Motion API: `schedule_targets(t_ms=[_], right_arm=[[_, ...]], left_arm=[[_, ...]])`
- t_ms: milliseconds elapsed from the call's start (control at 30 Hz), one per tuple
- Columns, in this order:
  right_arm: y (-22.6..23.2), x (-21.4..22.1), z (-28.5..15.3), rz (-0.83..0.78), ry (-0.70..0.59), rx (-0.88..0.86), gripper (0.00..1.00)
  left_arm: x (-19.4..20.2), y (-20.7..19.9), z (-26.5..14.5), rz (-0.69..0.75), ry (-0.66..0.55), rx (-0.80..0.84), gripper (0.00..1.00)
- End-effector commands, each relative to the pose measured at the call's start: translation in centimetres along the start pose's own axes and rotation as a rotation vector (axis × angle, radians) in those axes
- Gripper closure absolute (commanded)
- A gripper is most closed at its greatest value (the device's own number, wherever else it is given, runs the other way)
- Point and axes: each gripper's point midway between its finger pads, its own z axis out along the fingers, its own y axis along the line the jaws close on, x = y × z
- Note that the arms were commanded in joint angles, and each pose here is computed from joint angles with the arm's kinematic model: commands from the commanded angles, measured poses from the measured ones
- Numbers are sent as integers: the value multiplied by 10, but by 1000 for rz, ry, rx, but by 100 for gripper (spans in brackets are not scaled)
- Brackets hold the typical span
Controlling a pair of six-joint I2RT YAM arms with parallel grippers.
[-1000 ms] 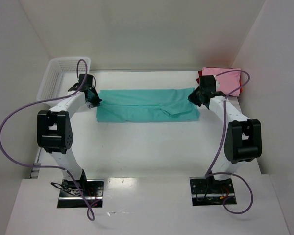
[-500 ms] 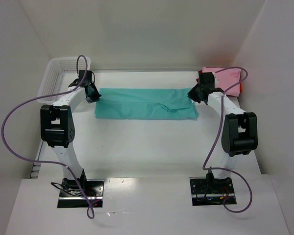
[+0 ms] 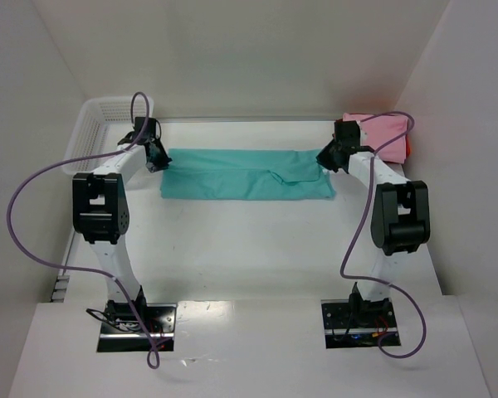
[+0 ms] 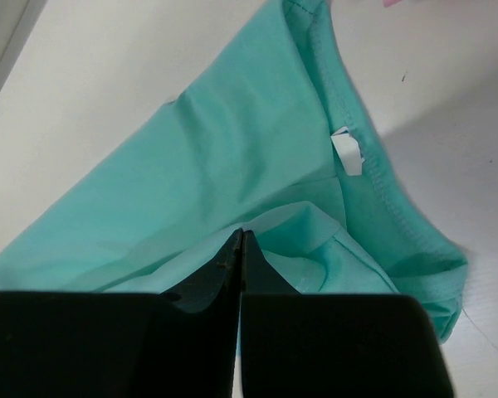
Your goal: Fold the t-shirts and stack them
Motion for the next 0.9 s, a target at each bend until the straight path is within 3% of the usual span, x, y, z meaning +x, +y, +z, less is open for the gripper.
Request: schedule_targets(t_ms=[0, 433, 533, 733, 867], right_arm=[[13, -25, 8, -12, -74, -34, 100], [4, -19, 39, -44, -74, -20, 100], [3, -16, 43, -53, -66, -25, 94], [3, -20, 43, -77, -79, -21, 62], [10, -40, 24, -92, -131, -33, 53]], left_arm=[[-15, -1, 8, 24, -33, 7, 100], [-21, -2, 28, 44, -38, 22, 95], [-31, -6, 26, 61, -64, 34, 84], [-40, -15, 16, 83, -79, 77, 59], [-53, -27, -4, 94, -119, 129, 44]])
